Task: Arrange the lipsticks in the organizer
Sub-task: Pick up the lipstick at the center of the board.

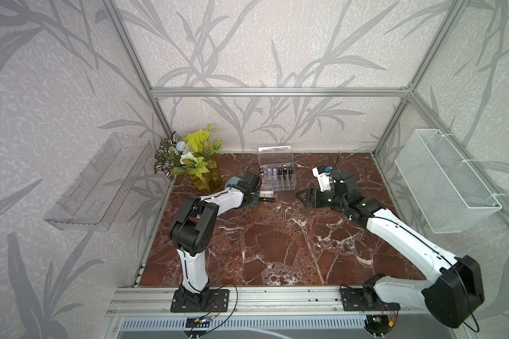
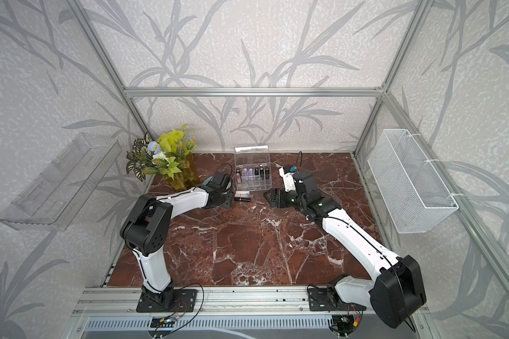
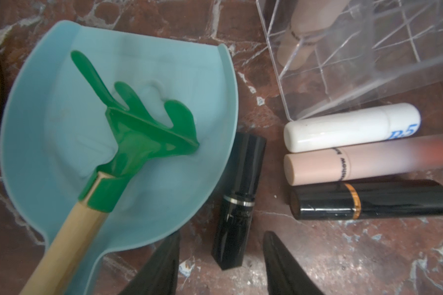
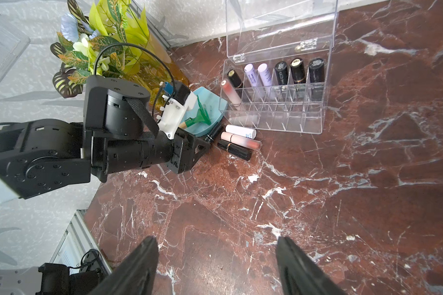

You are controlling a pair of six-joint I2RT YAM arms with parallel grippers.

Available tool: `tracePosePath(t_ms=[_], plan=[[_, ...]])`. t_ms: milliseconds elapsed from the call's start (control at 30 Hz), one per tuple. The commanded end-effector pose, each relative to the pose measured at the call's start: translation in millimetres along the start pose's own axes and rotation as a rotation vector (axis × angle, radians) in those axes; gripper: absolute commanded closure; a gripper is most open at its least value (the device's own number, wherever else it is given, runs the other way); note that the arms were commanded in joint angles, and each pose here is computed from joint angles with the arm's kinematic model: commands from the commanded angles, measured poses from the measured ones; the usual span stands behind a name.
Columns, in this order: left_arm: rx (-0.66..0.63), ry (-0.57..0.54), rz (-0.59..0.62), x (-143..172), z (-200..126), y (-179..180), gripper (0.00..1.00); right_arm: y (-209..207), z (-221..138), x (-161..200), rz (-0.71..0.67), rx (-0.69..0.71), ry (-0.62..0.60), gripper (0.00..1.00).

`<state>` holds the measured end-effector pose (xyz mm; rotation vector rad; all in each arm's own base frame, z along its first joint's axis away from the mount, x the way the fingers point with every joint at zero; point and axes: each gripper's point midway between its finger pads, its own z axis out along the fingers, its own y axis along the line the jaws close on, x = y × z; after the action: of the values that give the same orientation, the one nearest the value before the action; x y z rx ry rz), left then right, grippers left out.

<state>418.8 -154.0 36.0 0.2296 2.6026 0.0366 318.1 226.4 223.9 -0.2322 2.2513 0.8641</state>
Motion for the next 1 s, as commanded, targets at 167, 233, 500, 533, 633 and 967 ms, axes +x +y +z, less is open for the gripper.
tracePosePath(t_ms=[167,233,500,533,633,967], plan=[[0.033,-0.002,0.007,-6.8,6.3,-8.3,0.5,1.0,1.3,-3.4,0.003,-0.011,-0.01,0.24],[0.039,-0.004,0.005,-7.1,6.3,-9.5,0.51,0.5,1.5,-2.9,0.003,-0.009,-0.009,0.24],[0.057,0.004,0.004,-4.5,10.6,-14.8,0.59,-1.1,1.8,-1.9,0.002,-0.004,-0.007,0.24],[0.055,0.003,0.004,-4.7,11.1,-14.6,0.59,-1.5,1.8,-1.7,0.004,-0.003,-0.007,0.24],[0.057,0.005,0.002,-2.6,13.3,-16.2,0.61,-1.7,2.0,-1.4,0.005,-0.003,-0.006,0.24],[0.06,0.011,0.002,2.0,15.5,-18.3,0.7,-0.6,0.6,-1.2,0.004,-0.005,-0.007,0.24]])
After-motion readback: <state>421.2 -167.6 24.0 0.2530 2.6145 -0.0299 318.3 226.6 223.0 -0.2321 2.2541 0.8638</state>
